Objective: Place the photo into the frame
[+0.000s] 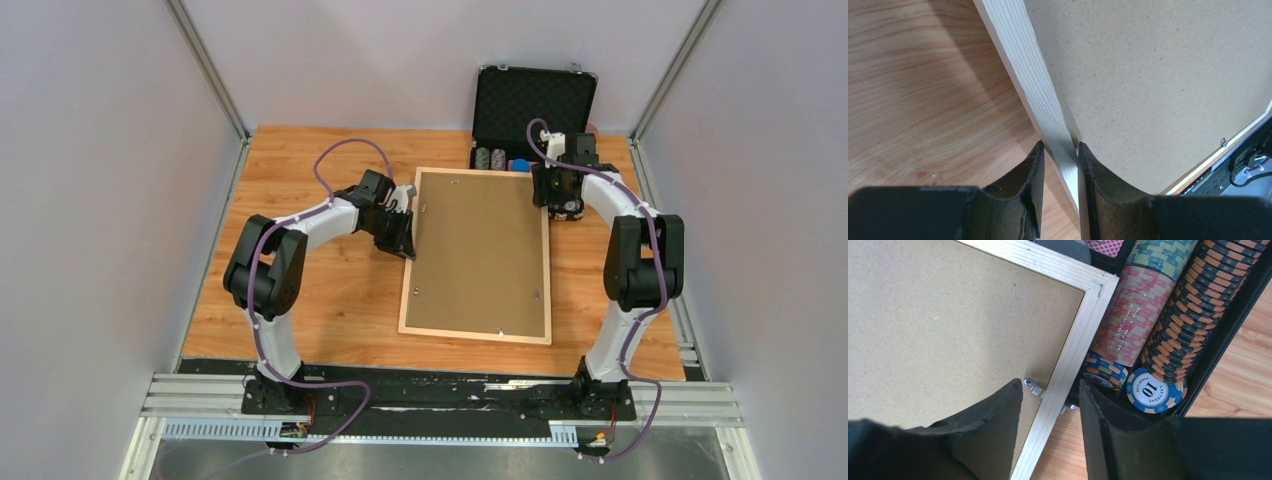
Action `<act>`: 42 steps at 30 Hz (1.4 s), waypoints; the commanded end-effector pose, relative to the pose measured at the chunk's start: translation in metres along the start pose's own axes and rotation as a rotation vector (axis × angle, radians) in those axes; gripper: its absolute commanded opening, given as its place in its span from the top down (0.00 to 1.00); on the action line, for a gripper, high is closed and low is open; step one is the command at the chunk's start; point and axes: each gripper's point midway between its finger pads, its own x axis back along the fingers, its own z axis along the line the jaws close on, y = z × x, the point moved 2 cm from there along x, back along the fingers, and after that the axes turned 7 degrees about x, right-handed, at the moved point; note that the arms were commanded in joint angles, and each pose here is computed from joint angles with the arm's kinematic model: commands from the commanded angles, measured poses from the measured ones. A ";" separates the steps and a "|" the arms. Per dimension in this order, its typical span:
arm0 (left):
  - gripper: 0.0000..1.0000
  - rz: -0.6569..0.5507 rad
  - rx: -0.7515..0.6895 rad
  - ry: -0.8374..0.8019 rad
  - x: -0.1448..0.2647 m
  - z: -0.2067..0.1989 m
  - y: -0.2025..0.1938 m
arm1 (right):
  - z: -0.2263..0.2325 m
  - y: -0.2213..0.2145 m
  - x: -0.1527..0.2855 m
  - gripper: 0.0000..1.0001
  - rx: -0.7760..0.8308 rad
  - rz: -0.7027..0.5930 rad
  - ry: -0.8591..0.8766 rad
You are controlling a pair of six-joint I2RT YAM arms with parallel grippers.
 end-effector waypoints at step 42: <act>1.00 -0.183 0.098 -0.089 0.019 -0.033 0.028 | 0.112 -0.162 0.109 0.32 0.093 0.135 0.306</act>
